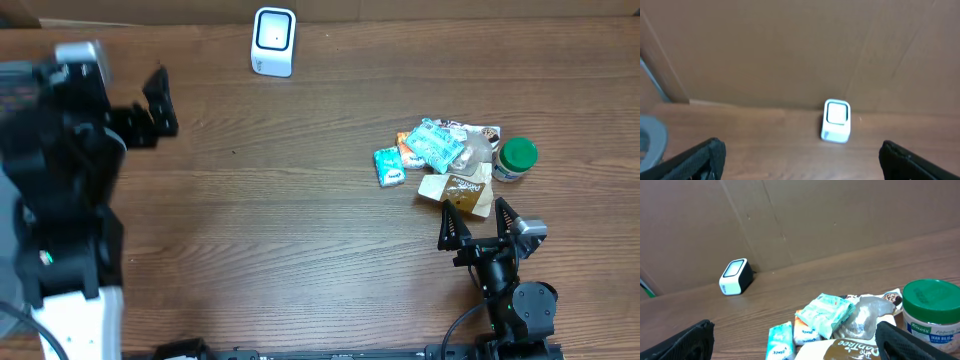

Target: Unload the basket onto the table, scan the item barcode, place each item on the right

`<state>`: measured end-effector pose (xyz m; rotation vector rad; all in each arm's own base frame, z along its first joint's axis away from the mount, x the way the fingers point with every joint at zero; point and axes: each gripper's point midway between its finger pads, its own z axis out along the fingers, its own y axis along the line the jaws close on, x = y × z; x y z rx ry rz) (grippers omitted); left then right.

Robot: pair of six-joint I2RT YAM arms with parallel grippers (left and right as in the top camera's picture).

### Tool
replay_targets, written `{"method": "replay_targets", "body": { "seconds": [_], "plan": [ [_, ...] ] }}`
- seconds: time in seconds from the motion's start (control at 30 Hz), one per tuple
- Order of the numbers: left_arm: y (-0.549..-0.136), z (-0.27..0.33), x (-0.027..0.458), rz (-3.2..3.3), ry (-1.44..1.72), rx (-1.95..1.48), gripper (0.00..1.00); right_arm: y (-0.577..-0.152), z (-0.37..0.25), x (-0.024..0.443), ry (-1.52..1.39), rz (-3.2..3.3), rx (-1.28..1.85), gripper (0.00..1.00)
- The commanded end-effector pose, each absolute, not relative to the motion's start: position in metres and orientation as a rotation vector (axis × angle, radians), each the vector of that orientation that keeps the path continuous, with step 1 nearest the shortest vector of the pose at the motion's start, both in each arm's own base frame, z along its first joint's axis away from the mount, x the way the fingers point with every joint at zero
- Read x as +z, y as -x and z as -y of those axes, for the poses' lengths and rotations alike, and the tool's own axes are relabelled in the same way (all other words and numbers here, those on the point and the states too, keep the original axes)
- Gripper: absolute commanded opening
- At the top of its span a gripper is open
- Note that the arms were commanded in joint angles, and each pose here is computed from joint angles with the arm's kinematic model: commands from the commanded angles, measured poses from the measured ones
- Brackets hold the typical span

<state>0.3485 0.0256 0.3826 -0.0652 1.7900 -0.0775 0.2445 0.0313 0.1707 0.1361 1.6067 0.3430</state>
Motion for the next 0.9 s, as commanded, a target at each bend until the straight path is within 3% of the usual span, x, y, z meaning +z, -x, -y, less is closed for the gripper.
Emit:
{"method": "replay_targets", "body": {
  "seconds": [0.0, 0.37, 0.87],
  "plan": [
    [-0.322, -0.024, 0.365, -1.728, 0.072, -0.054, 1.0, -0.245, -0.032, 0.169, -0.133, -1.602, 0.34, 1.0],
    [-0.263, -0.019, 0.284, -1.507, 0.06, -0.014, 1.0, -0.245, -0.032, 0.169, -0.133, -1.602, 0.34, 1.0],
    [-0.244, -0.034, 0.188, -1.508, 0.172, 0.085, 1.0, -0.245, -0.032, 0.169, -0.133, -1.602, 0.34, 1.0]
  ]
}}
